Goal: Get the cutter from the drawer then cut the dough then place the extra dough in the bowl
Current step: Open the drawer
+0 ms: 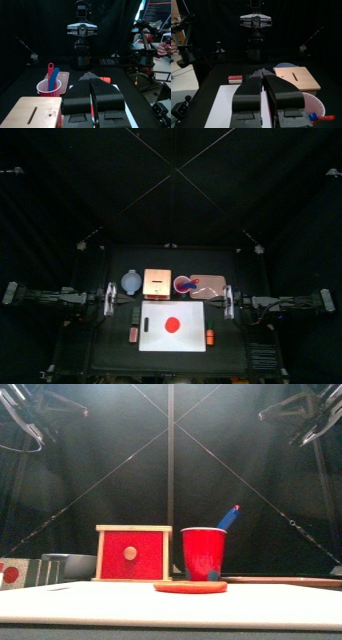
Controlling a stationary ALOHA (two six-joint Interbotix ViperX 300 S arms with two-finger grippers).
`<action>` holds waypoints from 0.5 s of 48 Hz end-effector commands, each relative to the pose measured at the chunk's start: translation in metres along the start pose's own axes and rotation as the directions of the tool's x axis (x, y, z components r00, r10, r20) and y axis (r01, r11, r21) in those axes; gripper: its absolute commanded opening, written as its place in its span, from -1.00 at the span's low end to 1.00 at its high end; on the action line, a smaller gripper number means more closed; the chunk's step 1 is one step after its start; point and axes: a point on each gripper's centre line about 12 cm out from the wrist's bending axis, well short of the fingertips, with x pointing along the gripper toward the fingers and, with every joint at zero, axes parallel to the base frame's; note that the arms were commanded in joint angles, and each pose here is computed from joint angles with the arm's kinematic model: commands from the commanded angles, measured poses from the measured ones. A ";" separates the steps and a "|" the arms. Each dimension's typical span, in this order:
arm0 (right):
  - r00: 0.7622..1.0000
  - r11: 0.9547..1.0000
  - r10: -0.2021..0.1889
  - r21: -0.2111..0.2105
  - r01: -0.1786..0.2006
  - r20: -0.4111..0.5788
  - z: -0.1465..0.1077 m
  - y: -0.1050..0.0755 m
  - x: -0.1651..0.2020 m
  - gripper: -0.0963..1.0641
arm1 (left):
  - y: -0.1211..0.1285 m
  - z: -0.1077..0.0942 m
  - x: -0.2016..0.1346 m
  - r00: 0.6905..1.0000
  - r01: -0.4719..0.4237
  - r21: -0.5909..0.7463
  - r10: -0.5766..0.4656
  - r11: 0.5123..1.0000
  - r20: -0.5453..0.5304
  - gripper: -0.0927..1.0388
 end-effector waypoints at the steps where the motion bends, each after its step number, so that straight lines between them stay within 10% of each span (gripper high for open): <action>1: 0.998 0.998 -0.049 -0.035 0.047 -0.047 -0.009 -0.011 0.009 -0.92 | 0.007 -0.009 0.008 0.999 -0.032 -0.007 0.033 0.999 0.026 -0.81; 8: 0.980 0.989 -0.134 -0.088 0.122 -0.150 -0.026 -0.037 0.049 -0.91 | 0.014 -0.030 0.017 0.993 -0.085 -0.156 0.097 0.984 0.071 -0.81; 17: 0.984 0.970 -0.117 -0.230 0.083 -0.138 -0.041 -0.069 0.142 -0.91 | 0.001 -0.070 0.052 0.987 -0.147 -0.361 0.161 0.921 0.009 -0.81; 24: 0.971 0.960 -0.151 -0.261 0.099 -0.185 -0.071 -0.106 0.197 -0.91 | -0.006 -0.111 0.087 0.949 -0.314 -0.475 0.279 0.822 -0.146 -0.79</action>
